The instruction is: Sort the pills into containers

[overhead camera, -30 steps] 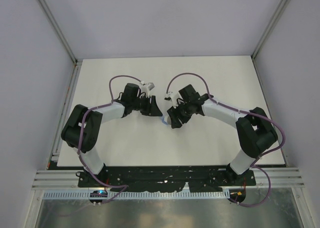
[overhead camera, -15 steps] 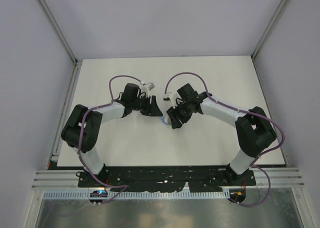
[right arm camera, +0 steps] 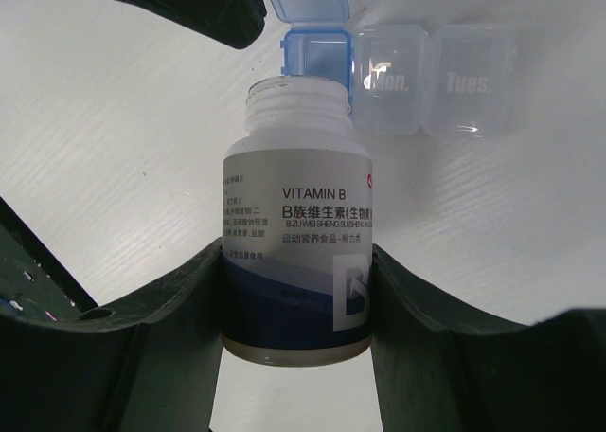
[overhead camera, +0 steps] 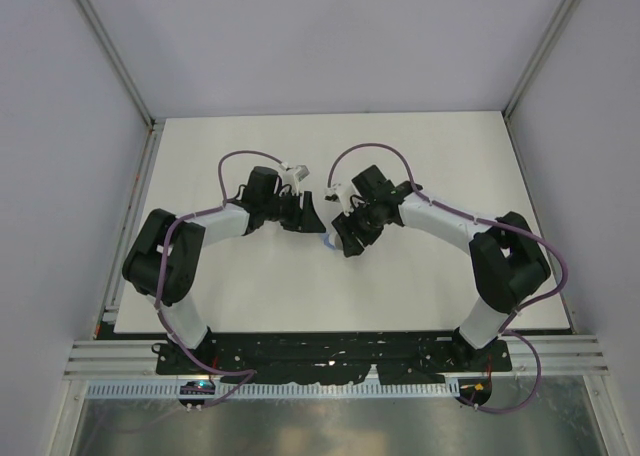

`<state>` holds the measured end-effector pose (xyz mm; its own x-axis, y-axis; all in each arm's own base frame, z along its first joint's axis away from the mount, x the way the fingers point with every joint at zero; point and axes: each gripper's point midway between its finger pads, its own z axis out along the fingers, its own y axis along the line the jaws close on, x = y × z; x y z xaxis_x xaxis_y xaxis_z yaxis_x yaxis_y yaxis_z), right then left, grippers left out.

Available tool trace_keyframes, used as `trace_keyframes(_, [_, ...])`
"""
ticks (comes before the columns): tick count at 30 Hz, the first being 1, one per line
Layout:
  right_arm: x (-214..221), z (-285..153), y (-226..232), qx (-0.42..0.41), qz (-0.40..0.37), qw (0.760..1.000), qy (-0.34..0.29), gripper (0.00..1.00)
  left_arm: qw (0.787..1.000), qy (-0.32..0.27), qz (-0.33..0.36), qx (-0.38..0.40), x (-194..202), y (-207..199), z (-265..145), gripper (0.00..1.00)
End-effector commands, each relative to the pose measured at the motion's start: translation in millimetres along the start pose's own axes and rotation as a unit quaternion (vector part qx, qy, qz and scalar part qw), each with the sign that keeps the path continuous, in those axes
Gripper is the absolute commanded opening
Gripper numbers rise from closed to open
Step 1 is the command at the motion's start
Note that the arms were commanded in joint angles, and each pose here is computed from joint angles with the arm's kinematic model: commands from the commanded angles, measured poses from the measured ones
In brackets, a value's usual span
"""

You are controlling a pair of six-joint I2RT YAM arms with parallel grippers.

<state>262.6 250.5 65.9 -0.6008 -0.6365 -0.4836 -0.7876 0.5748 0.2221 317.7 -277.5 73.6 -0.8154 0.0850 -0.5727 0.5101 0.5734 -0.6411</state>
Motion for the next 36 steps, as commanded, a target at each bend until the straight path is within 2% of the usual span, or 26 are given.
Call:
trace_keyframes(1, [-16.6,-6.3,-0.4,0.005,-0.016,1.000,-0.012,0.06,0.999,-0.032,0.026,0.005,-18.9,-10.1,-8.9,0.53])
trace_keyframes(36, [-19.4,-8.1,-5.6,0.019,-0.025,0.999,0.024,0.06,0.999,-0.032,0.023,0.008,-18.4,-11.2,-8.9,0.53])
